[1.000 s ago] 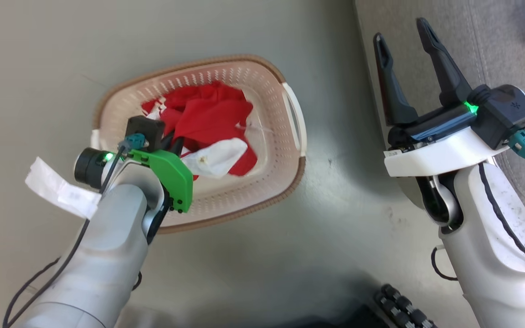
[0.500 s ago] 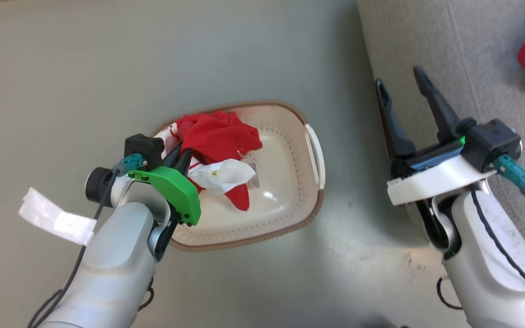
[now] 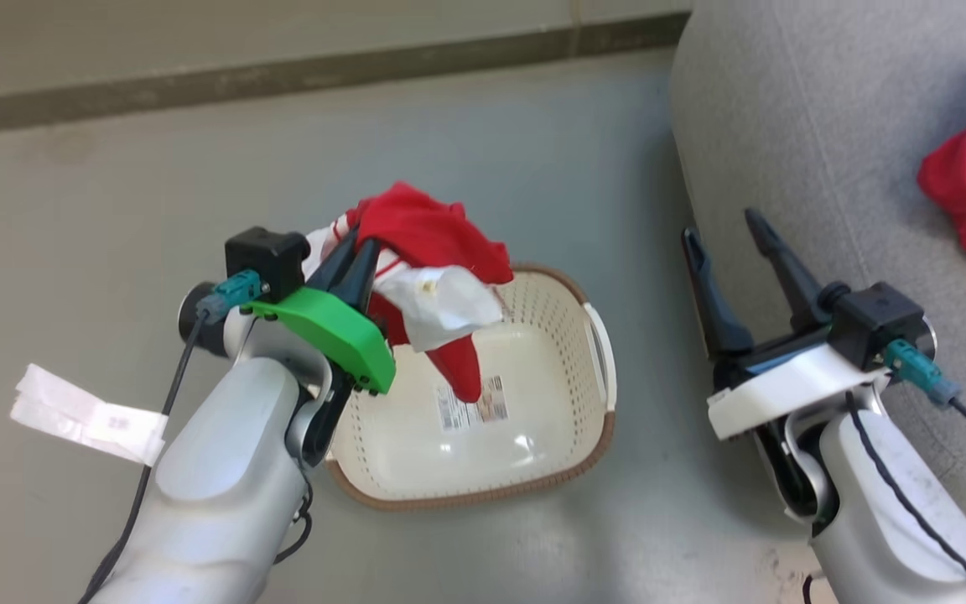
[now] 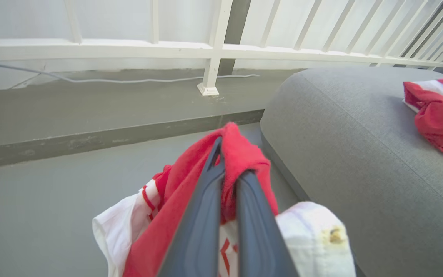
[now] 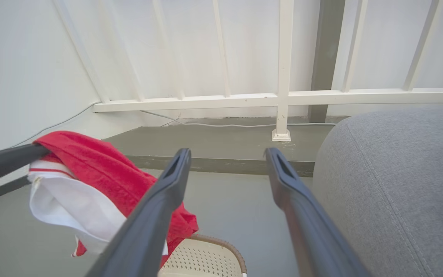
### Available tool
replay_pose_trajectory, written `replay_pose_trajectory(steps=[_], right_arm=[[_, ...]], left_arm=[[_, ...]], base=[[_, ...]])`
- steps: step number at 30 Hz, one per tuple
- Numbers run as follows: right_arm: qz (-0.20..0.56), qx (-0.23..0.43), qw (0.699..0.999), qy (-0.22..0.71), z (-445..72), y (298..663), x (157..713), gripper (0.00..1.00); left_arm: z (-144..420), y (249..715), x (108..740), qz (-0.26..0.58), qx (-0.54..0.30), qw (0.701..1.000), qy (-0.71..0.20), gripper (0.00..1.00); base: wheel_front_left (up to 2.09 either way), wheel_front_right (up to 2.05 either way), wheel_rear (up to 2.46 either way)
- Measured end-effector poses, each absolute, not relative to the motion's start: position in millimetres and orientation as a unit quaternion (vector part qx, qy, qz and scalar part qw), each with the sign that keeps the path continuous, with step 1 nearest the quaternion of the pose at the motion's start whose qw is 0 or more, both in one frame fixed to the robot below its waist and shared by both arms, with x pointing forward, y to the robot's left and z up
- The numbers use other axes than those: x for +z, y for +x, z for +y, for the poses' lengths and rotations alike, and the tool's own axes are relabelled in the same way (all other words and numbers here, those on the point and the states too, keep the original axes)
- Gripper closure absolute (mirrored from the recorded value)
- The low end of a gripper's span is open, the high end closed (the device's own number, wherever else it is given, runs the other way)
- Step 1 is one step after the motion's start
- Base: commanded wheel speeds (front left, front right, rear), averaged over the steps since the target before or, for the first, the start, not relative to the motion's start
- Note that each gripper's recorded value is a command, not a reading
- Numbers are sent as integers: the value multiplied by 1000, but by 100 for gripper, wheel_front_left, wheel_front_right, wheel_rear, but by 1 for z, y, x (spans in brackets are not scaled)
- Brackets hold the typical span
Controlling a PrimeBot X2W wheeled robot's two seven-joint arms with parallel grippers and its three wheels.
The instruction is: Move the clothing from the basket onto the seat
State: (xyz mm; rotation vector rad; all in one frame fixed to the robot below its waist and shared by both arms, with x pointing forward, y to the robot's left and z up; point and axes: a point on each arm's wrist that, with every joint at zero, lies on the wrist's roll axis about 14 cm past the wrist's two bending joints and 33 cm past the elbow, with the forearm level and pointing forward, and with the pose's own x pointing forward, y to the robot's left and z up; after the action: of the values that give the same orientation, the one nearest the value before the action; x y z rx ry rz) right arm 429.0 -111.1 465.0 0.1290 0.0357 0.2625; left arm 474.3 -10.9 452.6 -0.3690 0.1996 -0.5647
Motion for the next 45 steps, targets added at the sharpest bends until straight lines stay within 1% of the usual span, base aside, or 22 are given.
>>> replay_pose_trajectory(steps=[12, 22, 31, 45], right_arm=[[18, 137, 988, 71, -104, 400, 477, 0], [18, 142, 986, 79, -97, 377, 483, 0], [19, 140, 987, 83, -97, 360, 486, 0], [8, 136, 987, 91, -99, 353, 495, 0]], left_arm=[[-10, 457, 537, -18, -292, 938, -185, 100], [-15, 427, 595, -98, -315, 924, -191, 100], [-21, 401, 618, -135, -331, 915, -186, 100], [-22, 378, 631, -157, -336, 909, -192, 100]], base=[[0, 0, 0], [0, 0, 0], [0, 0, 0], [0, 0, 0]])
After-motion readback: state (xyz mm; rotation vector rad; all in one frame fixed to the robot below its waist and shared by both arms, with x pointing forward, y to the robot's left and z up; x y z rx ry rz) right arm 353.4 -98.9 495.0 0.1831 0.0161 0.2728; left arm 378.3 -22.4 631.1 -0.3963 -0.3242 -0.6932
